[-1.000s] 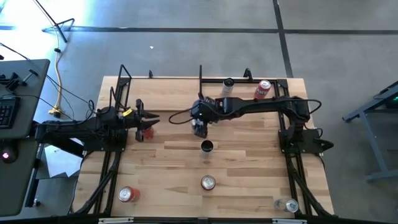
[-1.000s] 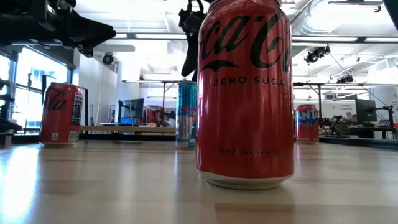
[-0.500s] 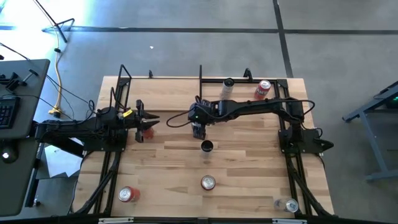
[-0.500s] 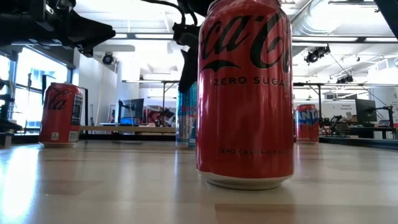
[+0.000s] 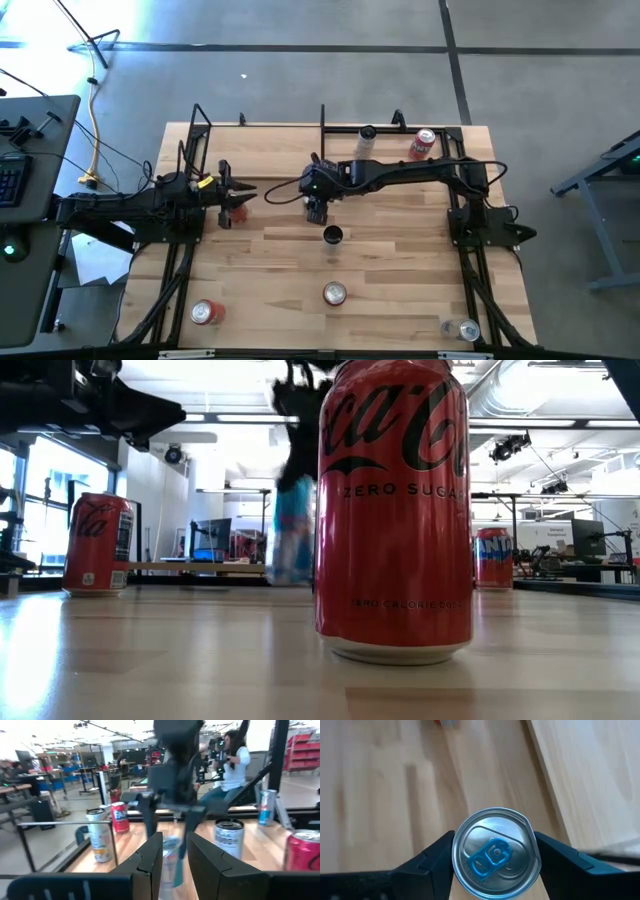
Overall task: Place canned beverage on shelf
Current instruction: Put the top blue soda can on the shelf
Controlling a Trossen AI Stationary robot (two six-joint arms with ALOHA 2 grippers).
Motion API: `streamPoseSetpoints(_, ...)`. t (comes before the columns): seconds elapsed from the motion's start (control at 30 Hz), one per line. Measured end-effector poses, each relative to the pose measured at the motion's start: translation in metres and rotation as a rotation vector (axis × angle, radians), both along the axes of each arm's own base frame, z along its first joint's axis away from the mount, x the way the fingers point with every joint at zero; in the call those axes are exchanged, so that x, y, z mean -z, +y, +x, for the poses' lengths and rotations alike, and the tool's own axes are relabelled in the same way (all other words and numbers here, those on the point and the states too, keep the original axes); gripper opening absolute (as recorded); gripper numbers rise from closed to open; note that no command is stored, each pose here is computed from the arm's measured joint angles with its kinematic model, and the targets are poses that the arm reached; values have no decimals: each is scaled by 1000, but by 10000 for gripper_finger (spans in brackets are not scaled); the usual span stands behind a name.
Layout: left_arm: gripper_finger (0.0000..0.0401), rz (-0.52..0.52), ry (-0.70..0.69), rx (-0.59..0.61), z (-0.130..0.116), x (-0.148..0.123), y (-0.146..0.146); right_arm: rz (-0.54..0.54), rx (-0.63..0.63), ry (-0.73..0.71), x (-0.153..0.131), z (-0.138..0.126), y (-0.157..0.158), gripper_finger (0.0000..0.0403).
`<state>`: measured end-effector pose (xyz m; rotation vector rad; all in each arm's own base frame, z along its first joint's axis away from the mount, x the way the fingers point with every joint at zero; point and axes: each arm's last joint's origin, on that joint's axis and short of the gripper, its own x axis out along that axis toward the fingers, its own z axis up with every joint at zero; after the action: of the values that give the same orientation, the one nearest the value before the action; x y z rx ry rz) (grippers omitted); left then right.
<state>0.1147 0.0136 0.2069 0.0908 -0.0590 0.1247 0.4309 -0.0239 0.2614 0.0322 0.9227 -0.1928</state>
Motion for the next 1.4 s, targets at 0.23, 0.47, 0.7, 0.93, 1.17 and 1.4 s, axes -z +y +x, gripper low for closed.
streamPoseSetpoints(0.23,78,45,-8,-45,0,-1,1,-52,-8,-150,-56,8,-13,220)
streamPoseSetpoints(0.47,68,101,-27,-53,-1,-4,1,-104,75,-282,-103,-4,-89,221)
streamPoseSetpoints(0.7,40,154,-65,-61,-1,-8,1,-44,129,-308,-100,-5,-169,221)
streamPoseSetpoints(0.93,24,181,-62,-80,-1,-9,3,-40,103,-310,-78,10,-204,220)
streamPoseSetpoints(1.17,23,181,-55,-120,-1,-9,8,-38,102,-239,-63,11,-212,220)
streamPoseSetpoints(1.4,23,163,-46,-120,0,-8,9,-61,135,-119,-44,11,-214,220)
